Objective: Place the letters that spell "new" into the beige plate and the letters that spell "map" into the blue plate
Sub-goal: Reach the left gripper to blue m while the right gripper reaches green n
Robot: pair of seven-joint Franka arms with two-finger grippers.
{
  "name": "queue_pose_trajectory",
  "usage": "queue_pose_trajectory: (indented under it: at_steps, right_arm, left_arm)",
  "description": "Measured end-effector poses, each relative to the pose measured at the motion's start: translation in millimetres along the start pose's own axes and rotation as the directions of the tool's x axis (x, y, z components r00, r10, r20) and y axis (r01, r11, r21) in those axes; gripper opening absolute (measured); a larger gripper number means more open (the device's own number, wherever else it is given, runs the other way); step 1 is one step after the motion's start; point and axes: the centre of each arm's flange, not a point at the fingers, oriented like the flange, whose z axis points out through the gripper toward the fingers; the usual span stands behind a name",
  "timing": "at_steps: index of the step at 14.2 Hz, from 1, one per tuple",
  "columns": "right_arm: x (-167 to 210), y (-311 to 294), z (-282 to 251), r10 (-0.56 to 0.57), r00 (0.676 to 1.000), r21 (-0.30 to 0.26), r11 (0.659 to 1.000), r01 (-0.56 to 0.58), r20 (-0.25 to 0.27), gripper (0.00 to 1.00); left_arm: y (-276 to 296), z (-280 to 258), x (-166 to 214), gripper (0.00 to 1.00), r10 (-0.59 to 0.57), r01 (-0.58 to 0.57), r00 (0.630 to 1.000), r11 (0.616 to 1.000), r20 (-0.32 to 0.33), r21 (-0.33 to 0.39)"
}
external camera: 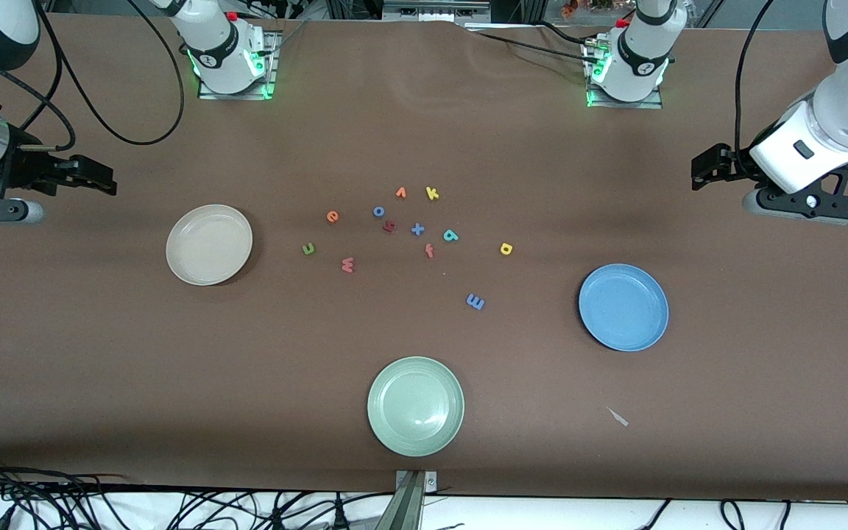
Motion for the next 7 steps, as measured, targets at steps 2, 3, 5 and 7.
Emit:
queue_pose_trajectory:
  at_steps: [2, 3, 5, 7]
  right_arm:
    - [5, -5, 6, -0.006, 1.000, 0.017, 1.000, 0.006, 0.002, 1.00]
    - [8, -10, 10, -0.014, 1.000, 0.017, 1.000, 0.014, 0.006, 1.00]
    - [15, -30, 24, -0.048, 0.998, 0.013, 0.999, 0.048, 0.028, 1.00]
    - [24, -63, 47, -0.103, 0.993, 0.005, 0.995, 0.103, 0.063, 1.00]
  left_arm:
    - [1, 0, 0, 1.00, 0.001, -0.001, 1.000, 1.000, 0.000, 0.000]
    - [3, 0, 0, 1.00, 0.005, -0.005, 1.000, 1.000, 0.000, 0.001]
    - [12, 4, 2, 1.00, 0.020, -0.020, 1.000, 1.000, 0.007, 0.002]
    - [29, 21, 11, 1.00, 0.014, -0.015, 0.999, 1.000, 0.038, 0.005]
